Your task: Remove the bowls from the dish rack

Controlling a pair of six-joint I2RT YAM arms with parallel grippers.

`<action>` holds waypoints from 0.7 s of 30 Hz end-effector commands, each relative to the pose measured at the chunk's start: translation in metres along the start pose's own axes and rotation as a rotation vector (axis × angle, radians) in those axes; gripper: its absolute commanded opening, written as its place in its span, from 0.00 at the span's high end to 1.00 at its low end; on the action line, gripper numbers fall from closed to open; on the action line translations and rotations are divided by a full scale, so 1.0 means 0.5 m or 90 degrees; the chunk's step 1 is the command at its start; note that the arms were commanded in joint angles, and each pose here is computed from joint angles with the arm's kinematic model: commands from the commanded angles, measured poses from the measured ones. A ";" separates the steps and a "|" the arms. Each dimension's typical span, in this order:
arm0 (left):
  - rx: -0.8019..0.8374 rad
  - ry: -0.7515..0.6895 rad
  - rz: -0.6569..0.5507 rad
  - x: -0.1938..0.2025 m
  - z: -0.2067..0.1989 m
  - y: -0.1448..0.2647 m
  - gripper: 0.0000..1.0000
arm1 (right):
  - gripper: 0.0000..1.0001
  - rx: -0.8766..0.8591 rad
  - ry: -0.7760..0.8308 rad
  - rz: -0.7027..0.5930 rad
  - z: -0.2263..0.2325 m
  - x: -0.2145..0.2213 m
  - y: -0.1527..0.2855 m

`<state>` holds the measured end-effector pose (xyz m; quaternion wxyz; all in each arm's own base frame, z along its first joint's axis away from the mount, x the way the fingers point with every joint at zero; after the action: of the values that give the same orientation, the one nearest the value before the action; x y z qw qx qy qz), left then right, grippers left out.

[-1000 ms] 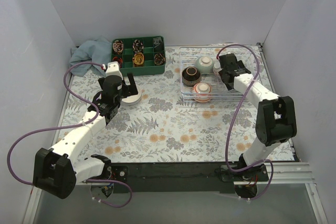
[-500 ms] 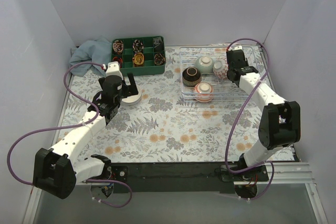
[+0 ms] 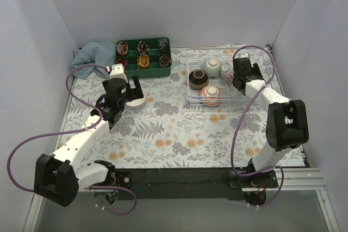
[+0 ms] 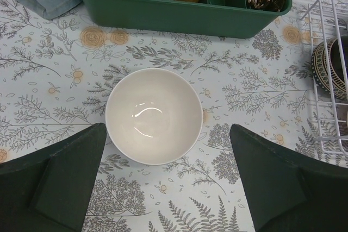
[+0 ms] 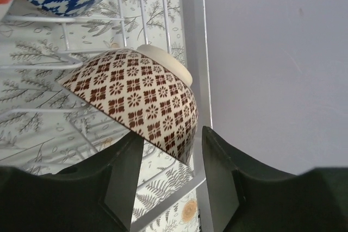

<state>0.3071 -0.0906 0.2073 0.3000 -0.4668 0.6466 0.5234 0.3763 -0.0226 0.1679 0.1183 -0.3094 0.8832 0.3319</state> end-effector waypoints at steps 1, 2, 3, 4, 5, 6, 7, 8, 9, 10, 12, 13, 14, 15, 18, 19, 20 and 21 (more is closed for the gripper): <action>0.024 0.013 -0.031 -0.028 -0.013 0.018 0.02 | 0.46 0.101 -0.006 -0.036 -0.024 -0.023 -0.025; 0.026 0.014 -0.031 -0.027 -0.014 0.019 0.02 | 0.48 0.118 -0.003 -0.035 -0.028 -0.021 -0.026; 0.027 0.015 -0.032 -0.028 -0.013 0.019 0.02 | 0.49 0.127 0.012 -0.034 -0.023 -0.016 -0.031; 0.028 0.015 -0.031 -0.028 -0.014 0.020 0.02 | 0.50 0.138 0.001 -0.042 -0.025 -0.021 -0.033; 0.029 0.016 -0.032 -0.028 -0.015 0.020 0.02 | 0.53 0.148 -0.002 -0.042 -0.027 -0.020 -0.034; 0.028 0.016 -0.033 -0.029 -0.014 0.020 0.02 | 0.55 0.152 0.001 -0.041 -0.024 -0.019 -0.037; 0.028 0.017 -0.033 -0.029 -0.014 0.020 0.02 | 0.58 0.159 0.000 -0.046 -0.025 -0.020 -0.039; 0.030 0.017 -0.033 -0.030 -0.015 0.021 0.02 | 0.64 0.170 0.001 -0.042 -0.028 -0.018 -0.039; 0.031 0.018 -0.033 -0.030 -0.015 0.021 0.02 | 0.67 0.173 0.007 -0.040 -0.023 -0.016 -0.041; 0.032 0.018 -0.033 -0.030 -0.016 0.022 0.02 | 0.71 0.178 0.015 -0.036 -0.023 -0.012 -0.042; 0.032 0.019 -0.032 -0.029 -0.016 0.022 0.02 | 0.82 0.194 0.008 -0.039 -0.025 -0.015 -0.038; 0.031 0.019 -0.031 -0.028 -0.015 0.022 0.02 | 0.85 0.201 0.009 -0.040 -0.026 -0.015 -0.036; 0.033 0.020 -0.033 -0.030 -0.016 0.023 0.02 | 0.87 0.219 0.005 -0.044 -0.029 -0.017 -0.031; 0.033 0.020 -0.031 -0.028 -0.016 0.023 0.02 | 0.89 0.229 0.006 -0.045 -0.032 -0.017 -0.028; 0.038 0.021 -0.031 -0.029 -0.018 0.023 0.02 | 0.99 0.267 -0.003 -0.048 -0.045 -0.021 -0.018; 0.037 0.021 -0.031 -0.028 -0.018 0.024 0.02 | 0.99 0.275 -0.007 -0.052 -0.049 -0.024 -0.014; 0.037 0.022 -0.033 -0.030 -0.018 0.024 0.02 | 0.99 0.287 0.013 -0.046 -0.051 -0.023 -0.007; 0.037 0.022 -0.034 -0.031 -0.017 0.024 0.02 | 0.99 0.304 -0.011 -0.061 -0.061 -0.032 0.000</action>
<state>0.3050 -0.0933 0.2126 0.3026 -0.4689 0.6551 0.5093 0.3801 -0.0411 0.1597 0.1067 -0.3124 0.9300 0.1616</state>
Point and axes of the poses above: each gripper's point midway between its finger pads, its own y axis back along the fingers, its own z axis along the line the jaws close on, x = y × z, the point moved 5 cm from there along y, back along the fingers, and after that the axes turned 6 degrees about y, right-handed, at the moved point
